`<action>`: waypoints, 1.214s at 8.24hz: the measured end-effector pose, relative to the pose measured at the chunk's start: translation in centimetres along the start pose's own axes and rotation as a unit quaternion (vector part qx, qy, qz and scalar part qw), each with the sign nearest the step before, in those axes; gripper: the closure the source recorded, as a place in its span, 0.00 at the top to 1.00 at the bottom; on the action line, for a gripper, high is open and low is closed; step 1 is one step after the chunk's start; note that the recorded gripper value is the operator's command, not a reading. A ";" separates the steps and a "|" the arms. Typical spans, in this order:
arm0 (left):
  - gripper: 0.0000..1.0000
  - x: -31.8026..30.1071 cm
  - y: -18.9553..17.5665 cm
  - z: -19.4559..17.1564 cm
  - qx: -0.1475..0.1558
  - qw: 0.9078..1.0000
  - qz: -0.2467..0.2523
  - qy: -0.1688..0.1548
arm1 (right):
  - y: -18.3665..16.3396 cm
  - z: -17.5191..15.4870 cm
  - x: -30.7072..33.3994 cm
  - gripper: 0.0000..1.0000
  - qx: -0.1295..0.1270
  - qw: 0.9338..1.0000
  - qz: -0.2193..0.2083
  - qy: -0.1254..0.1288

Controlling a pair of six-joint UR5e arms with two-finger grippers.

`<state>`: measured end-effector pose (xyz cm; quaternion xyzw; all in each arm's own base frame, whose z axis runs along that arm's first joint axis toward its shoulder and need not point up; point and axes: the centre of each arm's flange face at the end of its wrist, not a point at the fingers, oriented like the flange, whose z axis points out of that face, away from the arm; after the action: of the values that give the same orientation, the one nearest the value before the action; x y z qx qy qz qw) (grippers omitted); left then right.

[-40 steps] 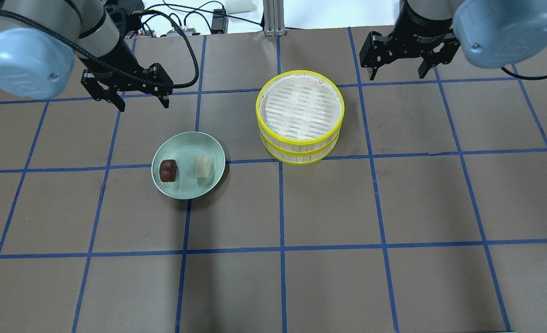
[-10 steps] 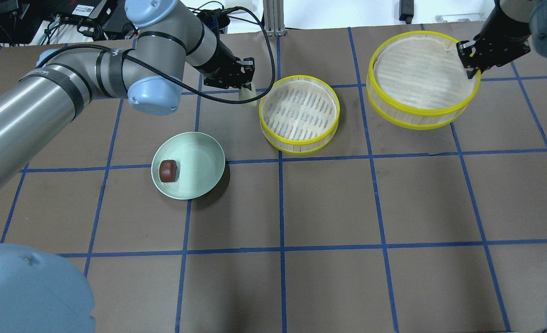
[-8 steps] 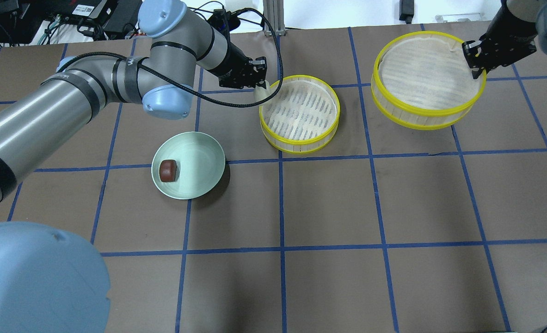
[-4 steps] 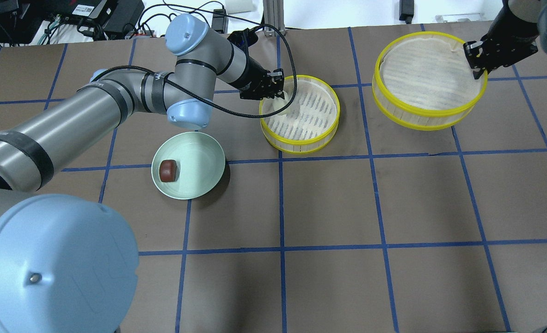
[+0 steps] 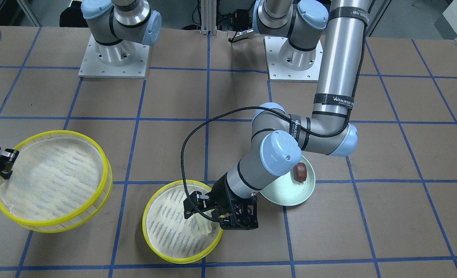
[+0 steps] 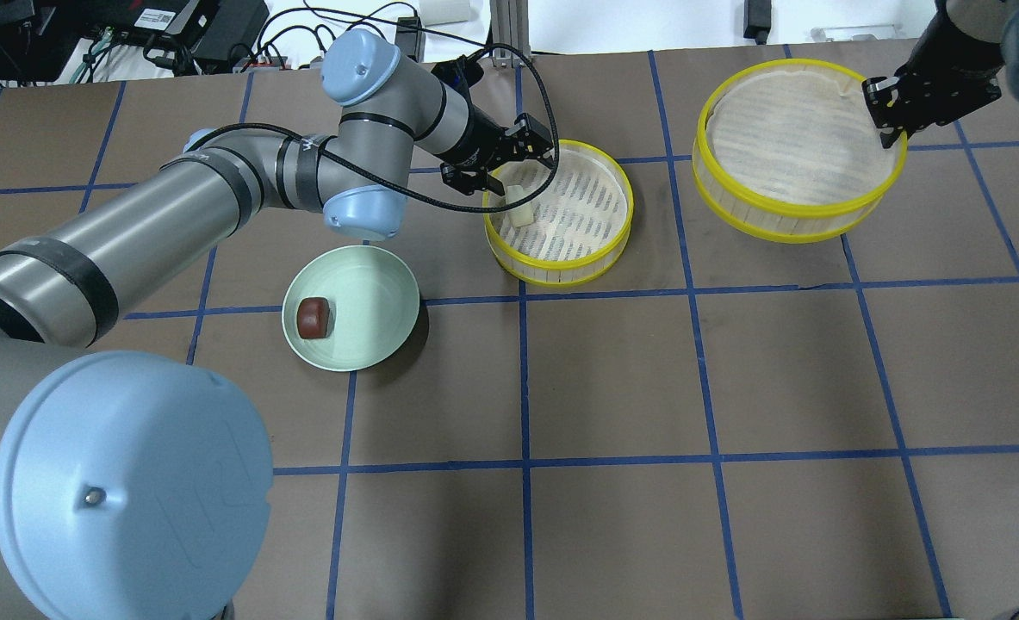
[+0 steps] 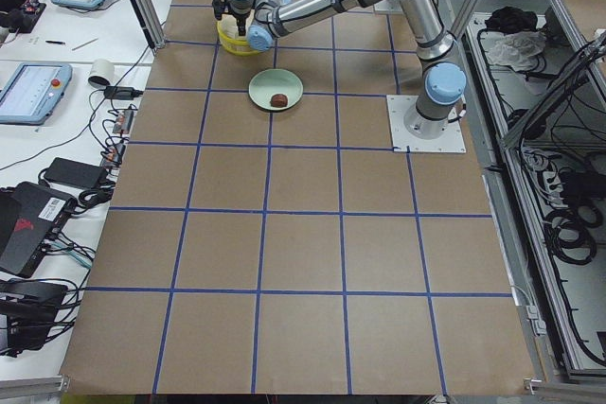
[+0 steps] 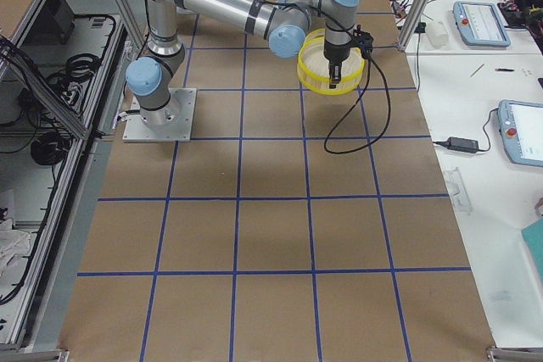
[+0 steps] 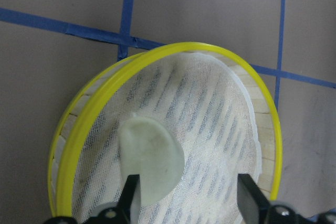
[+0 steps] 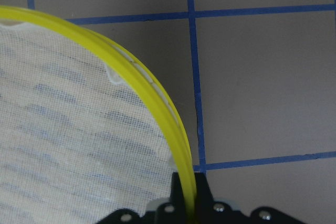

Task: Place buns in different layers of steamer
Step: 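Set the top tier back onto the bottom tier while left gripper returns to bowl, then lower left gripper onto the dark brown bun in the bowl and grasp it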

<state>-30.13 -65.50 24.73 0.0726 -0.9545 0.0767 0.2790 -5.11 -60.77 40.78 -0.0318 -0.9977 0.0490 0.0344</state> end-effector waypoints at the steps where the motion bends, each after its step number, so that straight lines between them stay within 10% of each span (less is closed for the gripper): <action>1: 1.00 0.5 -0.3 -0.6 0.007 1.000 0.002 0.002 | 0.0 -0.1 -0.3 0.00 0.001 1.000 0.000 -0.001; 4: 1.00 0.6 -0.7 -4.5 0.022 0.995 0.064 -0.078 | -0.2 -0.1 -4.8 0.00 0.011 1.000 0.005 -0.008; 6: 1.00 -2.4 -0.8 -8.9 -0.014 0.975 0.118 -0.189 | -0.2 0.3 -9.9 0.00 0.017 1.000 0.023 -0.014; 10: 1.00 -9.1 -0.7 -18.3 -0.088 0.943 0.132 -0.291 | -1.3 6.1 -21.1 0.00 0.034 0.996 0.068 -0.042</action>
<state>-12.86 -61.86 35.05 -0.0601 -0.9980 0.0039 -0.0182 15.41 -64.09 33.51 -0.0961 -0.9916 0.0861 -0.0097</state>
